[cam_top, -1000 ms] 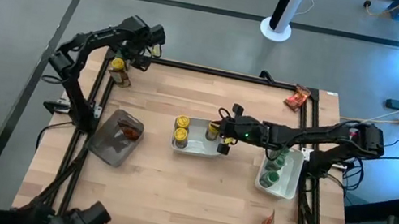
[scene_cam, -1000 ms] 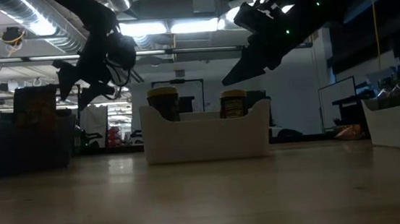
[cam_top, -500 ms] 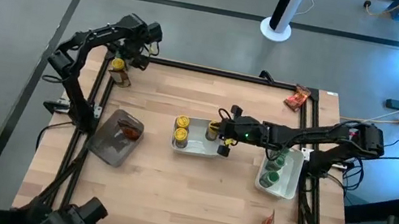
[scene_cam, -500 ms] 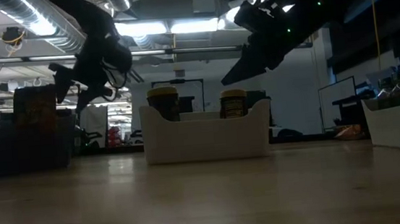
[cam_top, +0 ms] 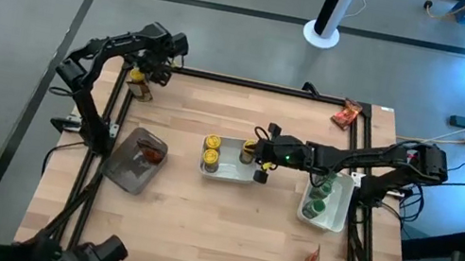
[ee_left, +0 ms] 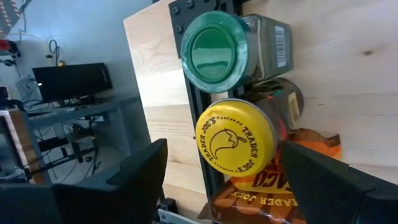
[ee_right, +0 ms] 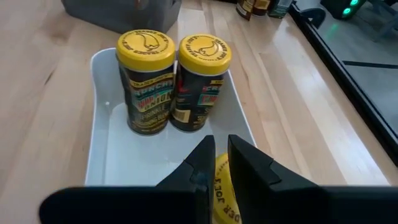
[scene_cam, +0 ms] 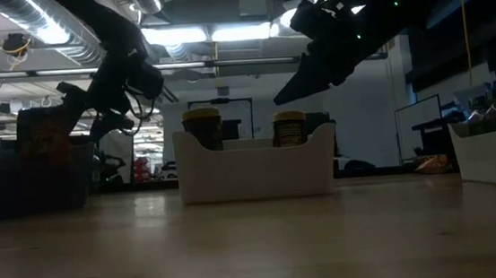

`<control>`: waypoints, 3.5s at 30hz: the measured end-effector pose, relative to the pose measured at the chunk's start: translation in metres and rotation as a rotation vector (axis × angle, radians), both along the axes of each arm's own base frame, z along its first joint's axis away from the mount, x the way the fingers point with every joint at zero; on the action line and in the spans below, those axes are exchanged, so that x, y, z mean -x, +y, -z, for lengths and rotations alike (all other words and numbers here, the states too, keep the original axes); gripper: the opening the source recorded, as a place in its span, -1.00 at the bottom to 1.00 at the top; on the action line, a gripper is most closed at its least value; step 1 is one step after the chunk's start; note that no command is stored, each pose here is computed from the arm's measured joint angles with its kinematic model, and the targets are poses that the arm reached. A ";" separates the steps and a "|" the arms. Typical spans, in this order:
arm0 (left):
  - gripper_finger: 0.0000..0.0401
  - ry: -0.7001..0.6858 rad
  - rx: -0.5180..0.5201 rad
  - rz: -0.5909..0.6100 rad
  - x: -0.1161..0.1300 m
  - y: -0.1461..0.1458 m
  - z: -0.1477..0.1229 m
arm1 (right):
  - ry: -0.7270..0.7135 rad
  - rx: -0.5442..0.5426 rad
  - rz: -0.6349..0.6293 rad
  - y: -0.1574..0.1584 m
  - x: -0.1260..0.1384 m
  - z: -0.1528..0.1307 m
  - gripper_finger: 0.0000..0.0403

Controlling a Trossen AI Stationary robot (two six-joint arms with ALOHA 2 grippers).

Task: Sort spices by type
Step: Put the yellow seasoning bottle into the left white bin

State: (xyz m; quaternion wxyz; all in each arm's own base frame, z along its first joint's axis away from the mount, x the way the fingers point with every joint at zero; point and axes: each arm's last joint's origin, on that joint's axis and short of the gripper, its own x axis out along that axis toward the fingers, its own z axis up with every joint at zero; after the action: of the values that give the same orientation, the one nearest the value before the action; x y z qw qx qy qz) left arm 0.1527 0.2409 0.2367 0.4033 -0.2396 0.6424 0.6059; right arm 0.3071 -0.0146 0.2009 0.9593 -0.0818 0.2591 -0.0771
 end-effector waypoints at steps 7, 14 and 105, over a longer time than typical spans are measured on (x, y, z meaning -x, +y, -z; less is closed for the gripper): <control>0.48 0.013 0.009 0.027 -0.001 -0.004 0.012 | -0.004 -0.001 -0.002 0.000 0.000 0.000 -0.77; 0.48 0.013 -0.007 0.033 -0.001 -0.004 0.017 | -0.013 -0.002 -0.003 0.000 -0.001 -0.001 -0.77; 0.48 -0.068 0.120 0.241 -0.048 -0.041 0.004 | 0.011 0.001 -0.031 0.000 -0.005 0.008 -0.77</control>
State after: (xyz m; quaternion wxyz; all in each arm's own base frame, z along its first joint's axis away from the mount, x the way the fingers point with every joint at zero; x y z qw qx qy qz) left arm 0.2010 0.1996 0.2323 0.4796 -0.2046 0.6876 0.5053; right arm 0.3119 -0.0141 0.1932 0.9589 -0.0866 0.2629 -0.0619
